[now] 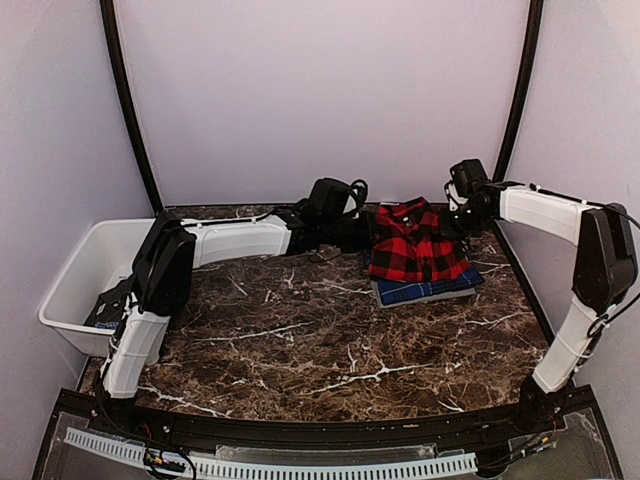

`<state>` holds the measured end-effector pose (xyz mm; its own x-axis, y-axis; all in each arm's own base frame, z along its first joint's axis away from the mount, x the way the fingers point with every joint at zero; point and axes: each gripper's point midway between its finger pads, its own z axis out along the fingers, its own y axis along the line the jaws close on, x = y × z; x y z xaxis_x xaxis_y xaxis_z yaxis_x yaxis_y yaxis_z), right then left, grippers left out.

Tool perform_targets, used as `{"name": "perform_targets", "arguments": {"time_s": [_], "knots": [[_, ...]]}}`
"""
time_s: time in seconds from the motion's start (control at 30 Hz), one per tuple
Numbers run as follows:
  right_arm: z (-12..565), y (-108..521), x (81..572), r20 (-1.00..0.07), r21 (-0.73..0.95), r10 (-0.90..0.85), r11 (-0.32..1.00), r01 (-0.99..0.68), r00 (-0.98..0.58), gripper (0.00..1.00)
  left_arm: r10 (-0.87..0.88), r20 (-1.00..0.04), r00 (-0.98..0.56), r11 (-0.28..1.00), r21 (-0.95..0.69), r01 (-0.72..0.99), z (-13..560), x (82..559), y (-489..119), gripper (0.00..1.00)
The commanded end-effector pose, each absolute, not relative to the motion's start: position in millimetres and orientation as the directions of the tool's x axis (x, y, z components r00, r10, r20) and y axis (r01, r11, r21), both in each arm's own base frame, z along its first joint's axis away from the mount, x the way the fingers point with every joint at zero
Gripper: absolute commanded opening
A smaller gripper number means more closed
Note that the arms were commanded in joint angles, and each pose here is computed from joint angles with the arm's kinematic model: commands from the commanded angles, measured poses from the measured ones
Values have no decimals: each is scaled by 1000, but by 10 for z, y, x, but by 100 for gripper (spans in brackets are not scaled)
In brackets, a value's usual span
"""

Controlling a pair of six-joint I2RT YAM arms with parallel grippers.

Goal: Fold and stack the long sleeve shirts
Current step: Place the square-folded shirt on the square-folded shirt.

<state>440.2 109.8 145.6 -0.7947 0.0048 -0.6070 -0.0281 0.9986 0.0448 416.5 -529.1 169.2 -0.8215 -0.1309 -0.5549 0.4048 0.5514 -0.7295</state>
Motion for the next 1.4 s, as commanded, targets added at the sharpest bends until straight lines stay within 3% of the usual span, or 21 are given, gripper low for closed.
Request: {"name": "perform_targets", "arguments": {"time_s": [0.0,0.37,0.77,0.9,1.0,1.07,1.17,1.37], "knots": [[1884,1131,4492,-687,79,17,996,-51,-727,0,-145,-581,-801,458,-756,467,2147,4030,-5484,0],[2076,1006,4494,-700,61,15,997,-39,-714,0,-140,-576,-806,434,-767,473,2205,3931,-5570,0],[1537,783,4561,-621,78,33,997,-20,-783,0,-124,-535,-836,506,-759,410,1739,3974,-5556,0],[1306,686,4614,-586,85,46,996,-5,-809,22,-110,-515,-850,572,-733,369,1354,4021,-5505,1],[1175,524,4630,-563,62,66,997,37,-824,45,-97,-473,-876,630,-711,314,959,4096,-5438,16],[1143,403,4626,-552,42,82,997,70,-830,55,-96,-439,-893,662,-699,272,787,4177,-5355,27],[1208,306,4614,-559,37,103,994,100,-823,57,-85,-435,-897,695,-671,259,708,4217,-5273,38],[1242,342,4486,-561,80,135,991,109,-817,55,-105,-467,-878,703,-659,266,928,4314,-5179,45]]}}
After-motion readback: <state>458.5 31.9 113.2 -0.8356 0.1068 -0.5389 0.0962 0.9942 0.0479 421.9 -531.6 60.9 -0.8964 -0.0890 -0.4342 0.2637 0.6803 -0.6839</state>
